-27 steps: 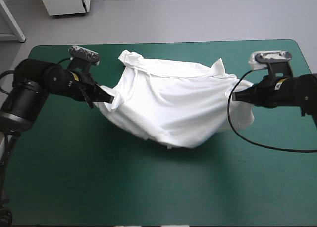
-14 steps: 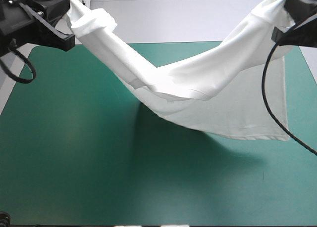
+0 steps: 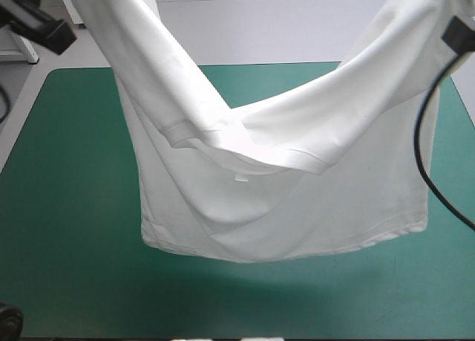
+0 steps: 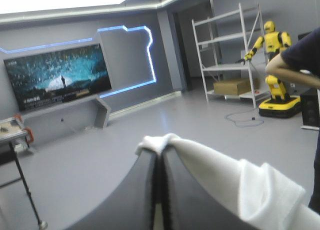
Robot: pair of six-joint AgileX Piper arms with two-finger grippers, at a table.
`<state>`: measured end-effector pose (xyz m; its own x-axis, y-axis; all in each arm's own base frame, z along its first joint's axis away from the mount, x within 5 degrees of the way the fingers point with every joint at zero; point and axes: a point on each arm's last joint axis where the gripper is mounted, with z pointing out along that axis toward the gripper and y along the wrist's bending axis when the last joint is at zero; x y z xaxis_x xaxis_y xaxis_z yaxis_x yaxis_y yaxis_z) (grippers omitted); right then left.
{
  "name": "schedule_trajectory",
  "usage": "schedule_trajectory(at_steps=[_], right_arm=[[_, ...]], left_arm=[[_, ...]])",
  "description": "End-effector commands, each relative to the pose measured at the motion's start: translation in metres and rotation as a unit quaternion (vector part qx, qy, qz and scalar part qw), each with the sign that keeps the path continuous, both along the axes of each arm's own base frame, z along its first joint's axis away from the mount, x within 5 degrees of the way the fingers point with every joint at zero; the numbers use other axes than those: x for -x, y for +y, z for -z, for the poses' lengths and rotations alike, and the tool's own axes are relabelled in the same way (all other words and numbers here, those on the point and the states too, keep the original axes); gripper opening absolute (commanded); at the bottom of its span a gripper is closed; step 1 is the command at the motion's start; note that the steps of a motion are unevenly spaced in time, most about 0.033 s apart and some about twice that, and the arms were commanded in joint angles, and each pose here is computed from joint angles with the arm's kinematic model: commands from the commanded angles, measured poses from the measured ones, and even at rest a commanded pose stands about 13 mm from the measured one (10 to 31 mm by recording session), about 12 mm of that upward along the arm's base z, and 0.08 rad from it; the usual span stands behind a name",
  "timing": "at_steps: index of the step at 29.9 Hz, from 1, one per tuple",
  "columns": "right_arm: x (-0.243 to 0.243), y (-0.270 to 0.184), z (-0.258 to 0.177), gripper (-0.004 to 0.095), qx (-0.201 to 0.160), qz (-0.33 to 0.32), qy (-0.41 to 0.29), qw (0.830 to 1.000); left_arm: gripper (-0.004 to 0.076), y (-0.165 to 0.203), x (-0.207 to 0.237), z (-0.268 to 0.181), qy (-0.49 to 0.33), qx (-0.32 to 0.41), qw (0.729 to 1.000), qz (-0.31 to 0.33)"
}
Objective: Fold the cloth
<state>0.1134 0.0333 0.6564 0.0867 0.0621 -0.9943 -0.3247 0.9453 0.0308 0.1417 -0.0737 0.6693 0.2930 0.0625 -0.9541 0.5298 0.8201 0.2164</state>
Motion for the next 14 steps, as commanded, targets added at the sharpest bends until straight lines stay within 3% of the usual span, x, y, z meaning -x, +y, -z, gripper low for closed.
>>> schedule_trajectory(at_steps=[1, 7, 14], right_arm=[[-0.069, 0.003, 0.028, -0.0019, 0.013, 0.043, 0.105, 0.993], [-0.184, 0.017, 0.091, -0.0019, 0.037, 0.063, 0.240, 0.968], [-0.296, 0.035, 0.193, -0.0019, 0.062, 0.058, 0.372, 0.924]], left_arm=[[-0.0009, -0.008, -0.042, 0.013, 0.042, -0.003, 0.999, -0.027], [-0.0009, -0.032, -0.145, 0.075, 0.182, -0.069, 0.978, -0.077], [-0.0009, -0.058, -0.253, 0.170, 0.294, -0.130, 0.939, -0.119]])
